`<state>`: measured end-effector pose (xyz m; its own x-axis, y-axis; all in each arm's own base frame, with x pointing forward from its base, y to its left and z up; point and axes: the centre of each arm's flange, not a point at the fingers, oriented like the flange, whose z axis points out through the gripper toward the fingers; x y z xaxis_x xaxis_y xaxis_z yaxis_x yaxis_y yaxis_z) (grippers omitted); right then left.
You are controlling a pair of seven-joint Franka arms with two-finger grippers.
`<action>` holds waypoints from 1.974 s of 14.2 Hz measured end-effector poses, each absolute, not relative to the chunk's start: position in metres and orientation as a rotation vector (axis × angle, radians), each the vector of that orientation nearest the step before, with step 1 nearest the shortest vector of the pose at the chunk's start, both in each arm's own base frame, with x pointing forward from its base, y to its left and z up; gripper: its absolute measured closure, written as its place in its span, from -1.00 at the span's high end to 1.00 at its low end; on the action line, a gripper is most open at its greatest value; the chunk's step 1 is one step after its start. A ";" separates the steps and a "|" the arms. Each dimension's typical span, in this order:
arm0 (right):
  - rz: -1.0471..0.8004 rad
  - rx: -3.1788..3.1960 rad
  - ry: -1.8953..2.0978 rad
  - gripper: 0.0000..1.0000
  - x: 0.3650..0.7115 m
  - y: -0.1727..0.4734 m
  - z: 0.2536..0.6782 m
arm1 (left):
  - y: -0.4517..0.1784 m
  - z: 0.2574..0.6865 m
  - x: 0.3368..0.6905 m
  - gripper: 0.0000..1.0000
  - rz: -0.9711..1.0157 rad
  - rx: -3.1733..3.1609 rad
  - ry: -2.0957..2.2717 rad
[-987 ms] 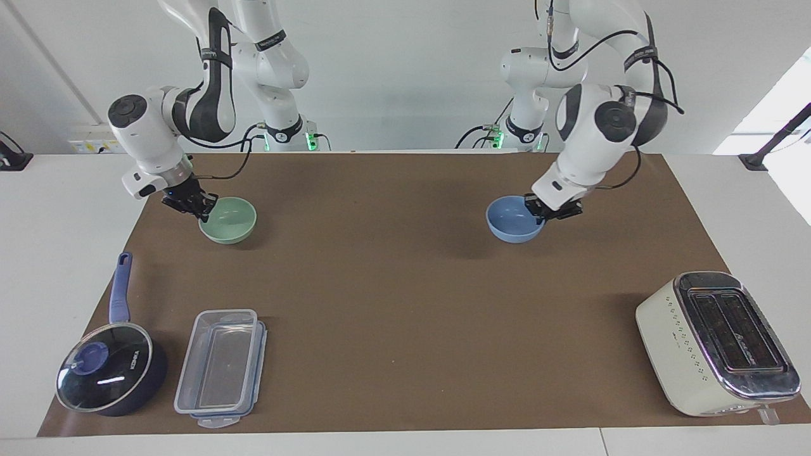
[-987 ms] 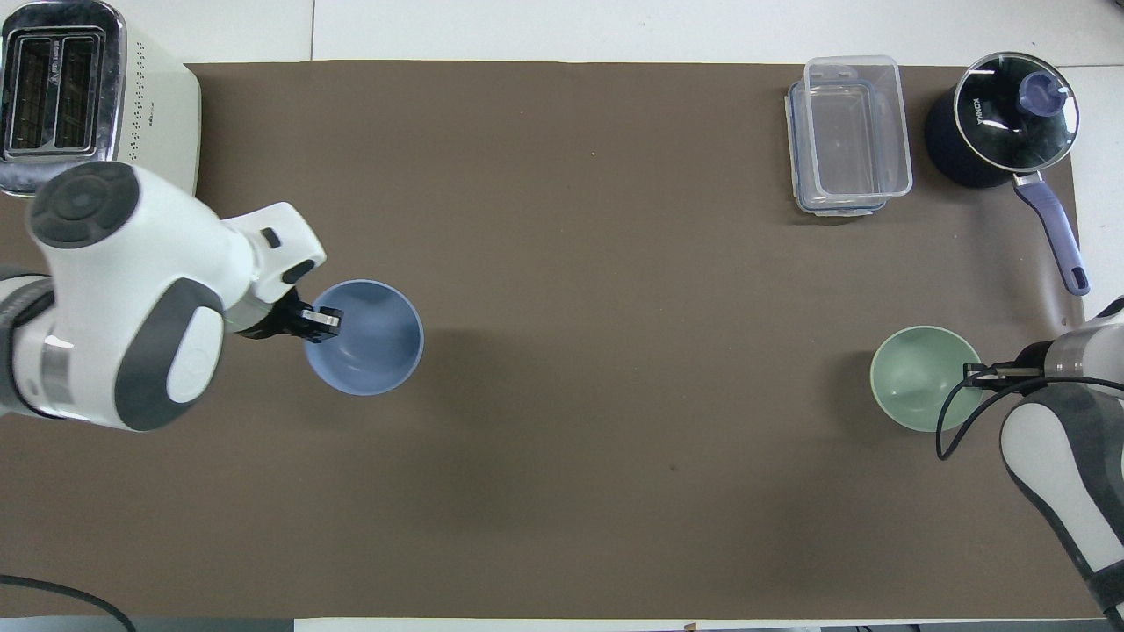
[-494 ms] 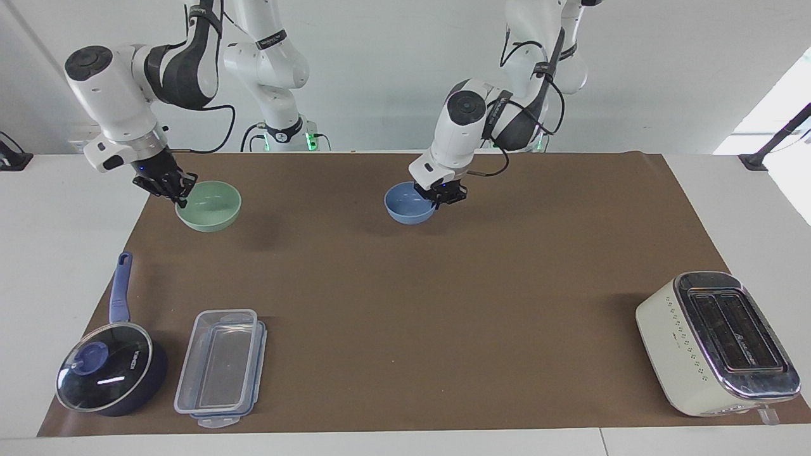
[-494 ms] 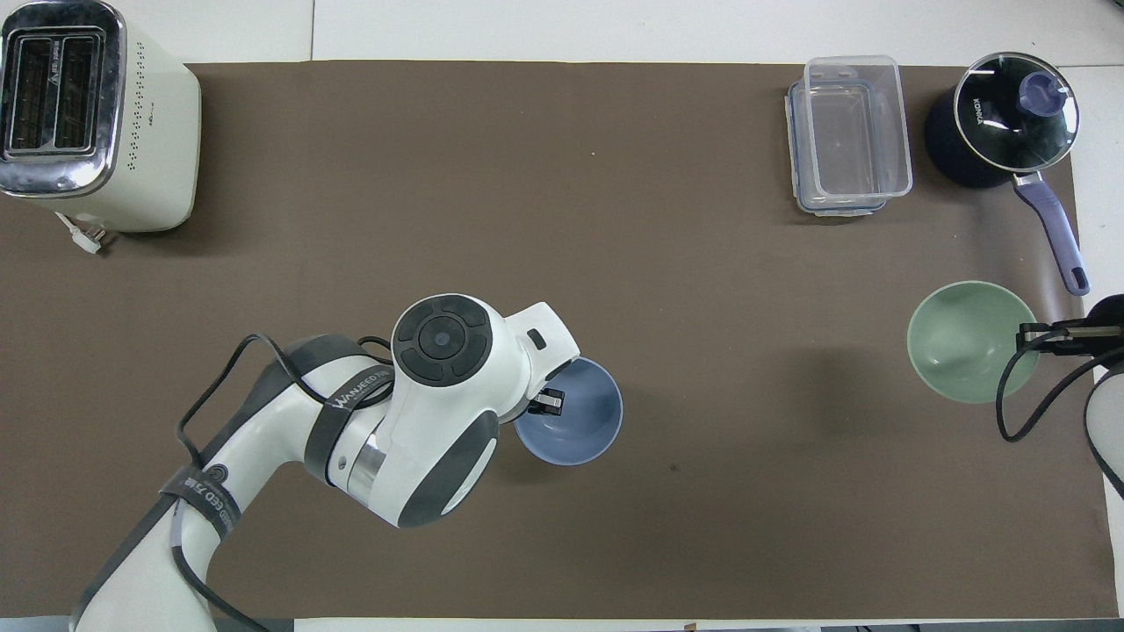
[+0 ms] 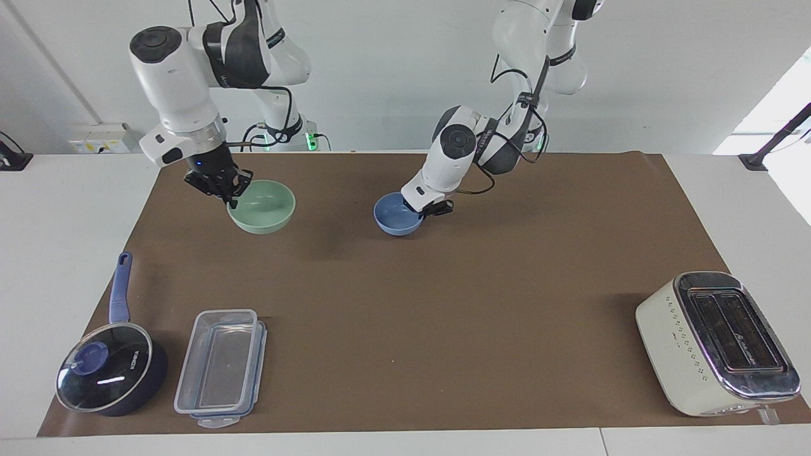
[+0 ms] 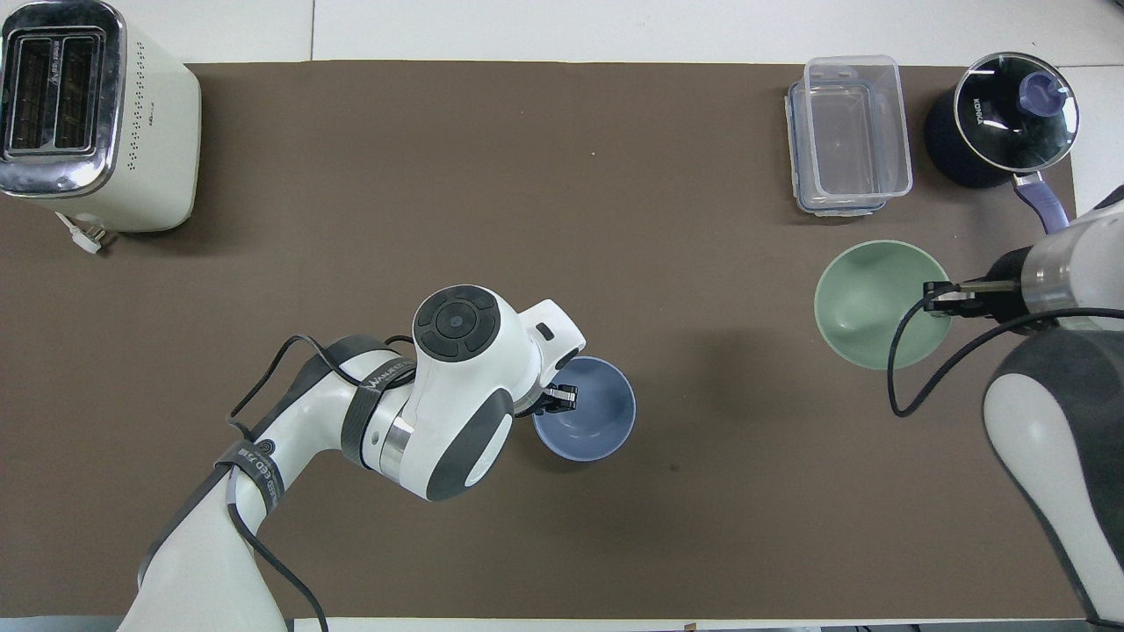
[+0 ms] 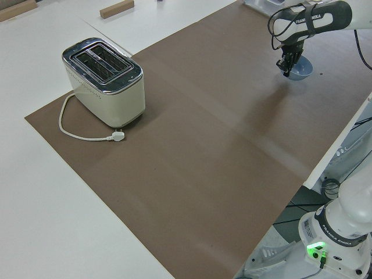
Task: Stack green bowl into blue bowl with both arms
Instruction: 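Slide the blue bowl toward center while the right gripper carries the green bowl over, then lower the green bowl into the blue bowl while the left gripper withdraws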
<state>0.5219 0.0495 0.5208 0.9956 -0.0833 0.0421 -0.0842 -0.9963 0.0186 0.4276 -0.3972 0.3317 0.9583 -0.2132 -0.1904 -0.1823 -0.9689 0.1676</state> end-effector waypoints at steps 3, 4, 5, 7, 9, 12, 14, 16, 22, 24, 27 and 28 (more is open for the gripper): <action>0.034 3.194 -0.228 -0.89 0.514 0.113 0.520 | -0.398 0.331 0.429 -0.53 -0.299 2.958 -0.297; 0.024 3.207 -0.244 -0.89 0.511 0.125 0.519 | -0.398 0.332 0.430 -0.28 -0.296 2.957 -0.296; 0.011 3.212 -0.264 -0.89 0.509 0.137 0.517 | -0.398 0.335 0.431 -0.02 -0.292 2.955 -0.295; -0.017 3.212 -0.294 -0.89 0.504 0.165 0.509 | -0.388 0.360 0.440 0.44 -0.286 2.950 -0.271; -0.032 3.209 -0.317 -0.89 0.499 0.202 0.496 | -0.344 0.412 0.465 0.92 -0.266 2.939 -0.196; -0.044 3.210 -0.316 -0.89 0.493 0.249 0.470 | -0.230 0.487 0.511 1.00 -0.205 2.926 -0.098; -0.043 3.216 -0.275 -0.89 0.492 0.269 0.450 | -0.143 0.510 0.531 1.00 -0.159 2.949 -0.079; -0.052 3.223 -0.251 -0.89 0.489 0.282 0.427 | -0.083 0.518 0.537 1.00 -0.159 2.976 -0.096; -0.113 3.218 -0.224 -0.89 0.462 0.291 0.386 | -0.056 0.601 0.533 1.00 -0.179 3.113 -0.168; -0.107 3.219 -0.218 -0.89 0.454 0.290 0.381 | -0.056 0.621 0.529 1.00 -0.202 3.135 -0.175; -0.089 3.230 -0.213 -0.89 0.447 0.292 0.378 | -0.054 0.628 0.527 1.00 -0.208 3.138 -0.171; -0.097 3.242 -0.231 -0.89 0.446 0.292 0.376 | -0.054 0.626 0.527 1.00 -0.222 3.138 -0.170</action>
